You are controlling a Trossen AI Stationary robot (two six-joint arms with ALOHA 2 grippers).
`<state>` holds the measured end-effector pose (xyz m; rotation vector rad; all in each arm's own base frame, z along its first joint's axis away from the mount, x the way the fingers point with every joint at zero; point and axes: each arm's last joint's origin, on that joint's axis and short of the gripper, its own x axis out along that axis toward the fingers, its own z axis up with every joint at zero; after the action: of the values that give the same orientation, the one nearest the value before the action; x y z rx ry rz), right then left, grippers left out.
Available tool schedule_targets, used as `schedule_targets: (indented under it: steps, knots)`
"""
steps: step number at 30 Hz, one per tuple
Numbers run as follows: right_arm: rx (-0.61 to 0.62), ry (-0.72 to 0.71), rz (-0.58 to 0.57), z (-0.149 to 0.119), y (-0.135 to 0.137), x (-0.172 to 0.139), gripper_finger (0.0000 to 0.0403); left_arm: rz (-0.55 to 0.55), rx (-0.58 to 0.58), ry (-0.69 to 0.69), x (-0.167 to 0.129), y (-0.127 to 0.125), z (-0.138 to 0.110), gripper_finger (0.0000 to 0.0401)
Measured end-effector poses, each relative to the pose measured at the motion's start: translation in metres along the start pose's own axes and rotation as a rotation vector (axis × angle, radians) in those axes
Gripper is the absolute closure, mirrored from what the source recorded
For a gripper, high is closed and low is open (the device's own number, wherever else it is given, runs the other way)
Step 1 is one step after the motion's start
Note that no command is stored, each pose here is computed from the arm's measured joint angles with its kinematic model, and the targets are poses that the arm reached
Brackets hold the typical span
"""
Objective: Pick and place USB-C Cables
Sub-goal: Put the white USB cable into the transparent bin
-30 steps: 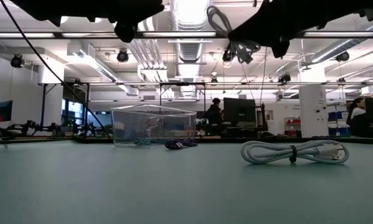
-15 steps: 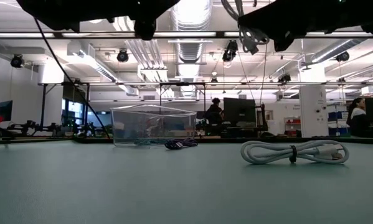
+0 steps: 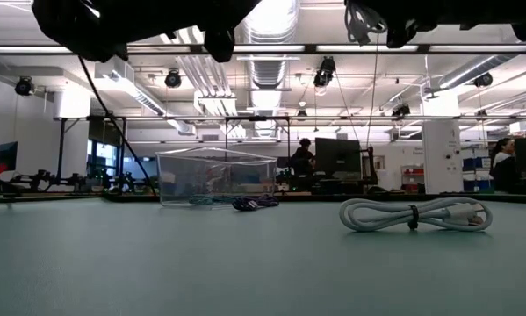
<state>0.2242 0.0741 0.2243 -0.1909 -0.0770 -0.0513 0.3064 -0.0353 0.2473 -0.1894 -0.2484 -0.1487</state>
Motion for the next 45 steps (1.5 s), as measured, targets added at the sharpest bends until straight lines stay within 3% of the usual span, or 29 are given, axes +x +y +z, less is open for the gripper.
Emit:
schedule_targets:
  steps: [9, 21, 34, 45]
  knots:
    - [-0.021, 0.012, 0.003, -0.004, 0.000, -0.002, 0.0378, -0.012, 0.000, -0.069, 0.006, 0.002, -0.010, 0.0335]
    - [-0.017, -0.021, 0.033, -0.001, 0.001, -0.002, 0.0378, -0.028, 0.034, -0.059, 0.021, 0.002, -0.016, 0.0332]
    - [0.106, -0.036, 0.034, 0.001, -0.001, 0.000, 0.0378, -0.052, 0.083, -0.062, 0.048, 0.002, -0.027, 0.0226]
    - [0.139, -0.027, 0.043, 0.000, -0.001, 0.000, 0.0378, -0.053, 0.083, -0.083, 0.078, 0.004, -0.035, 0.0219]
